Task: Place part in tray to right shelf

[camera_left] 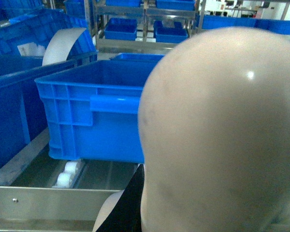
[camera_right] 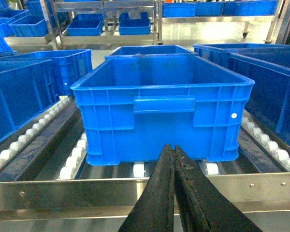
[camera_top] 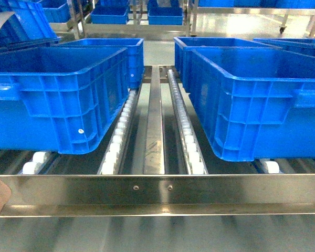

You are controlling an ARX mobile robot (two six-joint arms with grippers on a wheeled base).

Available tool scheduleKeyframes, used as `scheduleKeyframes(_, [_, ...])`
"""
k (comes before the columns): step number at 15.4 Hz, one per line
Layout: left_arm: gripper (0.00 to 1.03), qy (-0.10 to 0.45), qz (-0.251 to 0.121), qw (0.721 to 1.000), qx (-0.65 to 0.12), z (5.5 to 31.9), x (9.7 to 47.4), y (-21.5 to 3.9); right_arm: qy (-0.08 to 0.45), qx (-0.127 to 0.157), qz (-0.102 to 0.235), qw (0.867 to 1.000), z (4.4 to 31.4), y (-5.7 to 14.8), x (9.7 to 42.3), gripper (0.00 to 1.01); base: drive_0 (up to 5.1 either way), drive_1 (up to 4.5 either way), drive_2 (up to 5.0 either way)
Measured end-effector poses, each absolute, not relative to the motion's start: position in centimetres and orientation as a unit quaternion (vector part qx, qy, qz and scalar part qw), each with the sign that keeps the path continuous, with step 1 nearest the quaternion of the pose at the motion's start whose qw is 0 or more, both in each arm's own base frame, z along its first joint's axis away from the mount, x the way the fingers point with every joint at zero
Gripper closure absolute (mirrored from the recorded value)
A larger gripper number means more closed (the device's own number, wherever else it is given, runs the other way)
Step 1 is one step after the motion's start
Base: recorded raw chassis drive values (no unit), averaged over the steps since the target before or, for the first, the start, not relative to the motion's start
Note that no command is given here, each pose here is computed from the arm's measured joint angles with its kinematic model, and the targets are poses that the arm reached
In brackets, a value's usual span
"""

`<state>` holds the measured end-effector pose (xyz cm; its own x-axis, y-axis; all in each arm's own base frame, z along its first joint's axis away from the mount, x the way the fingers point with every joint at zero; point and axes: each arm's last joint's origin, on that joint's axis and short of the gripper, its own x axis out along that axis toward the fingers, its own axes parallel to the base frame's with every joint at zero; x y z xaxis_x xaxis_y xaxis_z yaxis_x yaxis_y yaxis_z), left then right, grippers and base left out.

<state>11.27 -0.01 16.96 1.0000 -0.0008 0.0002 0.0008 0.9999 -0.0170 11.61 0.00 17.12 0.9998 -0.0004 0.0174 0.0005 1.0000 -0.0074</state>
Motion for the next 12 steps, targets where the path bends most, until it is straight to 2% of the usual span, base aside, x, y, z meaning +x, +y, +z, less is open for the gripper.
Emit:
scheduleKeyframes(5, [0.87, -0.007, 0.000, 1.000, -0.008, 17.1, 11.0, 0.0, -0.005, -0.004, 0.000, 1.000, 17.0, 0.0, 11.3, 0.99, 0.0, 0.00, 0.0])
scheduleKeyframes(9, [0.87, 0.012, 0.000, 1.000, -0.008, 16.5, 9.8, 0.0, -0.006, -0.004, 0.000, 1.000, 17.0, 0.0, 10.9, 0.99, 0.0, 0.00, 0.0])
scheduleKeyframes(10, [0.87, -0.008, 0.001, 1.000, -0.007, 16.9, 9.7, 0.0, -0.002, -0.004, 0.000, 1.000, 16.9, 0.0, 10.7, 0.99, 0.0, 0.00, 0.0])
scheduleKeyframes(11, [0.87, 0.007, -0.001, 1.000, -0.008, 16.6, 9.7, 0.0, 0.020, -0.004, 0.000, 1.000, 16.4, 0.0, 10.1, 0.99, 0.0, 0.00, 0.0])
scheduleKeyframes(12, [0.87, 0.006, -0.001, 1.000, -0.006, 16.6, 9.8, 0.0, -0.010, -0.003, -0.001, 1.000, 16.9, 0.0, 9.7, 0.99, 0.0, 0.00, 0.0])
